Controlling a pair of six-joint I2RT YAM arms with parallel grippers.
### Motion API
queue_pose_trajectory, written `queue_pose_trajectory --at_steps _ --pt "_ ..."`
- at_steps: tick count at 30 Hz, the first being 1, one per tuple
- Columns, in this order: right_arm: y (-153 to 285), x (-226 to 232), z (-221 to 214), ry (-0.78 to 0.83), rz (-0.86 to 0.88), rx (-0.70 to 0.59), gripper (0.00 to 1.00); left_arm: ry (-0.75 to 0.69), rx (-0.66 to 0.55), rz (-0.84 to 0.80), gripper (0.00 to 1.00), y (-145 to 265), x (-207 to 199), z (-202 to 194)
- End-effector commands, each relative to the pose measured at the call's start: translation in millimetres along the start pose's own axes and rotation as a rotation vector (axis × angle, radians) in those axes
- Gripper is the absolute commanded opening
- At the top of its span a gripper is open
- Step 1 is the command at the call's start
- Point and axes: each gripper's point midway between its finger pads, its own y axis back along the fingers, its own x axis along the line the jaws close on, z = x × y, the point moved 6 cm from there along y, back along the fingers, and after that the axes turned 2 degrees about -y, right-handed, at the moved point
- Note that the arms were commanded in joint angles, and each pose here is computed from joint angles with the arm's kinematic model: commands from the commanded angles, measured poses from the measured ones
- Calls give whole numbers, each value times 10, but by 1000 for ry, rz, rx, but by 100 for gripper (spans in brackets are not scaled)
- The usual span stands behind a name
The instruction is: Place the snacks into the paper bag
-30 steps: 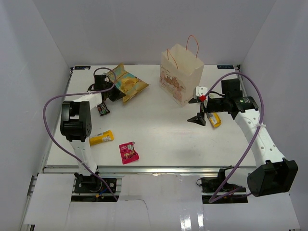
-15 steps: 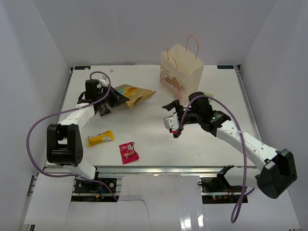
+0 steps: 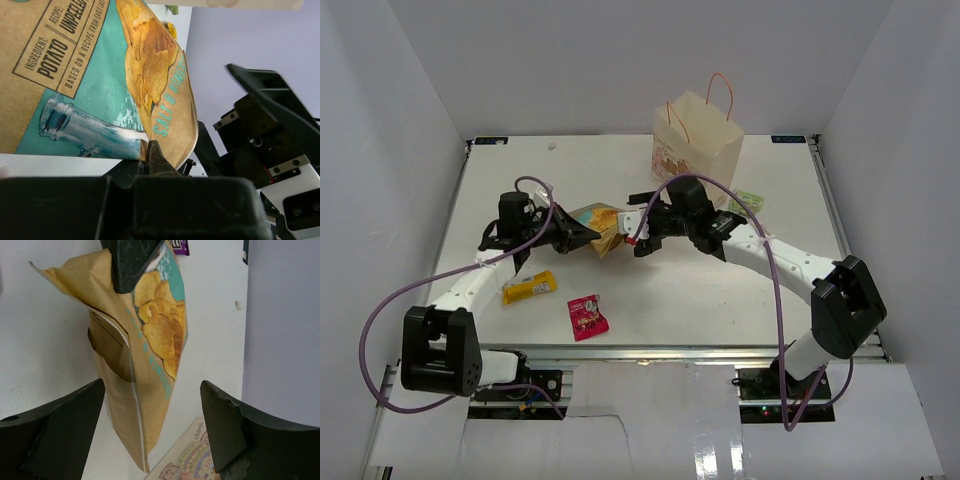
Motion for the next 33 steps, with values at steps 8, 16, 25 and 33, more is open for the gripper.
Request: queue_pose_trajectory --at_steps 8,16,25,33 --pt "-232 143 -10 -133 188 61 44 -64 3 -128 0 190 -340 -78" --pt "9 -90 383 -147 154 -45 8 -233 -68 -155 52 370 -729 108" --pt "678 -730 1107 -236 -40 -236 8 -624 -510 65 90 1145 -1513 586" --pt "1345 -1555 1571 -304 -297 -399 8 -643 -649 127 98 1377 -1359 400"
